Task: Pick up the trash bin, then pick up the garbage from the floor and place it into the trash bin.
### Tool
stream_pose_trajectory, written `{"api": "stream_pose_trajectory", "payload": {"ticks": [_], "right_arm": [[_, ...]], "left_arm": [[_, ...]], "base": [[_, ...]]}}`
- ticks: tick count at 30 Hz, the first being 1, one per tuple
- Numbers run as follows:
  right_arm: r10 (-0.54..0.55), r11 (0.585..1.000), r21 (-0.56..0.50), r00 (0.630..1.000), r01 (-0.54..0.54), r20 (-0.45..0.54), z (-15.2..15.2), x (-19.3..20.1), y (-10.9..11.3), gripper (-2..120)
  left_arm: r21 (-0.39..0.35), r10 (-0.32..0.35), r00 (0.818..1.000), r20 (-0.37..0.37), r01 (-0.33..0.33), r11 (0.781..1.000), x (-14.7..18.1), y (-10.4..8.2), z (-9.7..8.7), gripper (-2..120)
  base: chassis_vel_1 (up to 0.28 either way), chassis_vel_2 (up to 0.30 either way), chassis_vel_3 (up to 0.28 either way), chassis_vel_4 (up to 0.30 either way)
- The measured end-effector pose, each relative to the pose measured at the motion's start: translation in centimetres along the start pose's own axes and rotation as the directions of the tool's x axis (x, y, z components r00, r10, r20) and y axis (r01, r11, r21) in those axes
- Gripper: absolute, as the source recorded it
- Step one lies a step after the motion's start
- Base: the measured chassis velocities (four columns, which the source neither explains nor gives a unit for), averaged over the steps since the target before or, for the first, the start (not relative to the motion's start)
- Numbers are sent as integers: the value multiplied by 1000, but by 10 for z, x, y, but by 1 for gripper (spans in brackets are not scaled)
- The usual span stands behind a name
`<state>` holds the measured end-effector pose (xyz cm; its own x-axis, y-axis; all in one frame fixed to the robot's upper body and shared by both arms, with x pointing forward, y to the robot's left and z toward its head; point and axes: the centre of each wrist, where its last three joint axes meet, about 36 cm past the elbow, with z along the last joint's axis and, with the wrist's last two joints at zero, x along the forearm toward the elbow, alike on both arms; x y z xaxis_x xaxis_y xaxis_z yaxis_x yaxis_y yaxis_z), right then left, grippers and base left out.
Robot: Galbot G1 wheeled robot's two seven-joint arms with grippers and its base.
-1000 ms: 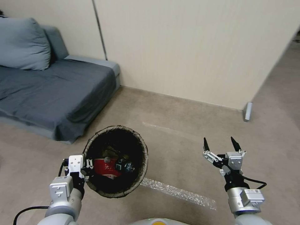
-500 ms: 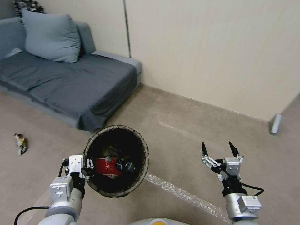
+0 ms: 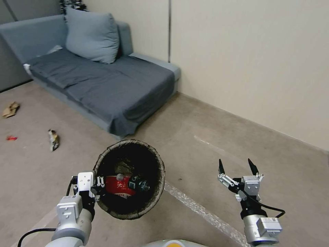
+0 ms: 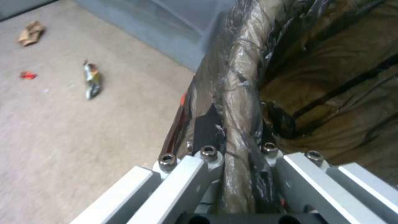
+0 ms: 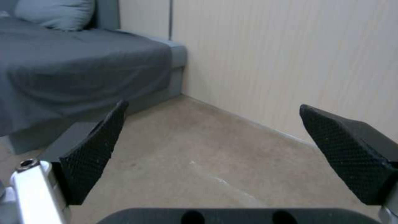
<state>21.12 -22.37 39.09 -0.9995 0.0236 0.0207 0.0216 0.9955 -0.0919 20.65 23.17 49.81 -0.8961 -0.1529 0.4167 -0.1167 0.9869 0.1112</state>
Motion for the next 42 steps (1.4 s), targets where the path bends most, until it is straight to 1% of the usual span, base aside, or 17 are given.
{"api": "stream_pose_trajectory", "payload": {"ticks": [27,42], "right_arm": [[3,1000,9,999,-2,-34,4,1,7,100],[5,1000,10,999,-5,-39,7,-2,7,100]], "left_arm": [[-12,10,1000,-4,-10,1000,0,1,2,1],[-12,7,1000,-5,-8,1000,-2,2,3,1]], "base": [[91,92,95,95],[110,109,98,104]]}}
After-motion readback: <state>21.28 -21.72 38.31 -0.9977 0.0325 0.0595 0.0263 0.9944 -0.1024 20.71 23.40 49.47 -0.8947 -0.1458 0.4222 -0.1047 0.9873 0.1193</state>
